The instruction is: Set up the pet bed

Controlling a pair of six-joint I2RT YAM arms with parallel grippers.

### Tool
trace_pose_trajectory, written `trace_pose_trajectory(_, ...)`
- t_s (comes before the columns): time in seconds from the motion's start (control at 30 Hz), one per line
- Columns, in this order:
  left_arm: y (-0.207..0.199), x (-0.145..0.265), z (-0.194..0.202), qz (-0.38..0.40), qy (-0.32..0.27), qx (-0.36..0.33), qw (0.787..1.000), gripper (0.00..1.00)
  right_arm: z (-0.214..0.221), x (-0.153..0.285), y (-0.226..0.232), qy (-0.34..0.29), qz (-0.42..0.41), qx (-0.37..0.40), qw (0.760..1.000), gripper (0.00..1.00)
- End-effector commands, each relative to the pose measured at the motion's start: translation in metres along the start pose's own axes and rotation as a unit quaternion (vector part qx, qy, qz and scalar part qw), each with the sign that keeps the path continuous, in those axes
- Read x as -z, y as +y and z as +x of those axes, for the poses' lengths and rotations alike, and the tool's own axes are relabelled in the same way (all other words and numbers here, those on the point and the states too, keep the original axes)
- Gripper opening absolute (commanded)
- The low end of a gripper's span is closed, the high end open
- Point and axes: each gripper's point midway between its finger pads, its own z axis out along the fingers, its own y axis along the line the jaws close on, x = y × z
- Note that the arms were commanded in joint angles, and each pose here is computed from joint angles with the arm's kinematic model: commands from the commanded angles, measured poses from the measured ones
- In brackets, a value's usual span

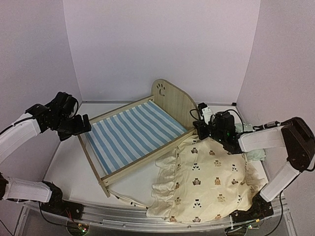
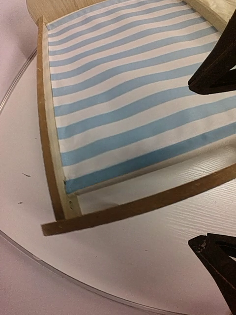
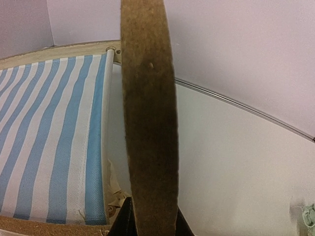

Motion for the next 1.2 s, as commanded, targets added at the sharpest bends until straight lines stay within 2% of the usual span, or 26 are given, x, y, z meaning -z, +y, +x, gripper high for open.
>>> trace_pose_trajectory(0.0, 0.003, -0.008, 0.023, 0.012, 0.029, 0.019, 0.999, 0.99, 0.012, 0.020, -0.069, 0.036, 0.180, 0.037, 0.982, 0.00)
trace_pose_trajectory(0.2, -0.021, -0.034, 0.037, 0.079, 0.045, 0.019, 0.996, 0.99, 0.025, 0.029, -0.062, 0.051, 0.159, 0.006, 0.986, 0.00)
trace_pose_trajectory(0.37, -0.036, -0.045, 0.028, 0.109, 0.025, 0.020, 0.993, 0.99, 0.033, 0.032, -0.042, 0.070, 0.111, -0.028, 0.991, 0.00)
trace_pose_trajectory(0.63, -0.045, -0.071, 0.014, 0.098, 0.003, 0.020, 0.995, 0.99, 0.036, 0.032, 0.000, 0.097, 0.075, -0.047, 0.991, 0.00)
trace_pose_trajectory(0.9, -0.047, -0.105, -0.024, 0.059, -0.021, 0.012, 0.998, 0.99, 0.039, 0.015, 0.036, 0.144, 0.090, -0.035, 0.985, 0.00)
trace_pose_trajectory(1.17, -0.014, -0.126, -0.061, 0.033, -0.037, 0.035, 0.998, 0.99, 0.038, 0.002, 0.063, 0.157, 0.073, -0.037, 0.984, 0.00)
